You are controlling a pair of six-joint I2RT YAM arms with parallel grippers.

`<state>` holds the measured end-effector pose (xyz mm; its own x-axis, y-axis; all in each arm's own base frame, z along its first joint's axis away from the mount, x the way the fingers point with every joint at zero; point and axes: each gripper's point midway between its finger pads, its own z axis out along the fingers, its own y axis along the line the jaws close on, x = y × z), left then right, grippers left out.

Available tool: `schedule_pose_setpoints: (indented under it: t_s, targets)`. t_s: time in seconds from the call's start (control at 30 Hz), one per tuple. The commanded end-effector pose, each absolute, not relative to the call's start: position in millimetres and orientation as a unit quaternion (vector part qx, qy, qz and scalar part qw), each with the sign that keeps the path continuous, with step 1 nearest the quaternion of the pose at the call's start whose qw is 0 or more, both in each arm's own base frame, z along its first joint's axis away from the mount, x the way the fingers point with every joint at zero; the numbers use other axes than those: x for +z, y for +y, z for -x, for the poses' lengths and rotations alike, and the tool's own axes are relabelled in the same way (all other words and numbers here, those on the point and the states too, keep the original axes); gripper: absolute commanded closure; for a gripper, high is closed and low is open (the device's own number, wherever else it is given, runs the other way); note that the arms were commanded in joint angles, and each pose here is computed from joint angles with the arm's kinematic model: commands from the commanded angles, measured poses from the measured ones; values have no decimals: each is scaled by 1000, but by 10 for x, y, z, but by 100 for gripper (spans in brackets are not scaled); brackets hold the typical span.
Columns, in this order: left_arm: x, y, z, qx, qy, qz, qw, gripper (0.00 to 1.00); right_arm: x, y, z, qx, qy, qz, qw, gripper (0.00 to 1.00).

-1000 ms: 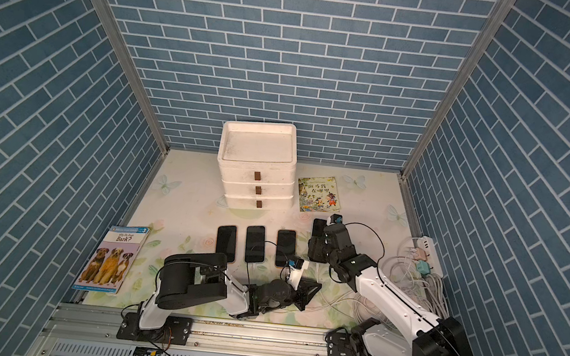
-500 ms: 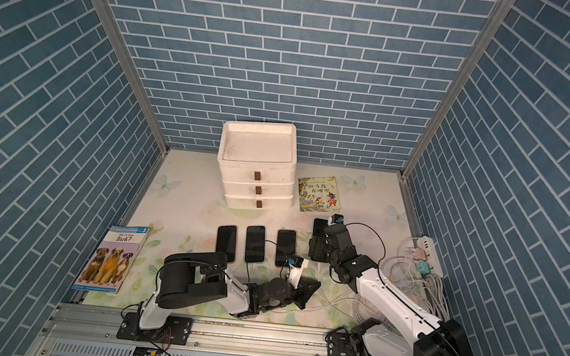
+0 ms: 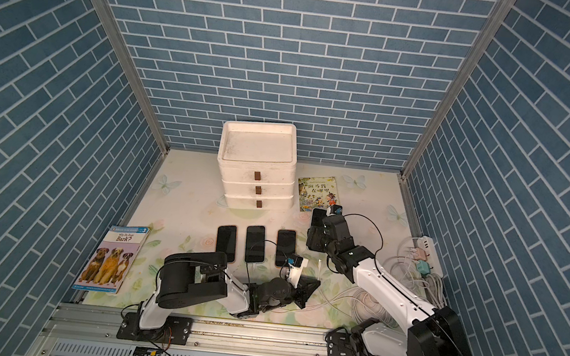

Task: Unplug the charging cable from the phone
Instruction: Remove the charging cable from the phone, then place the phone at the center of the board.

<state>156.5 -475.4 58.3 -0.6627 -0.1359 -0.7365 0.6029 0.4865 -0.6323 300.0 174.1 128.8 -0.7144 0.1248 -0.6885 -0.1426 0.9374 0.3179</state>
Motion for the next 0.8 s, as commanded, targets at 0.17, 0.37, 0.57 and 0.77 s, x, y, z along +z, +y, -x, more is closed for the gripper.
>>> schedule_pose_setpoints:
  t_s: [0.17, 0.37, 0.57, 0.77]
  targets:
    - [741, -4666, -1529, -475, 762, -176, 403, 59, 1459, 1618, -3175, 137, 904, -10, 405, 95]
    - [1350, -4298, -1675, -441, 741, -169, 477, 34, 1025, 1447, -3204, 92, 940, -14, 328, 95]
    - [1868, -3733, -2091, -336, 752, -110, 557, 28, 626, 1457, -3185, 63, 960, 7, 274, 95]
    - [1865, -3383, -2400, -257, 780, -76, 565, 22, 481, 1511, -3085, 72, 964, 23, 253, 80]
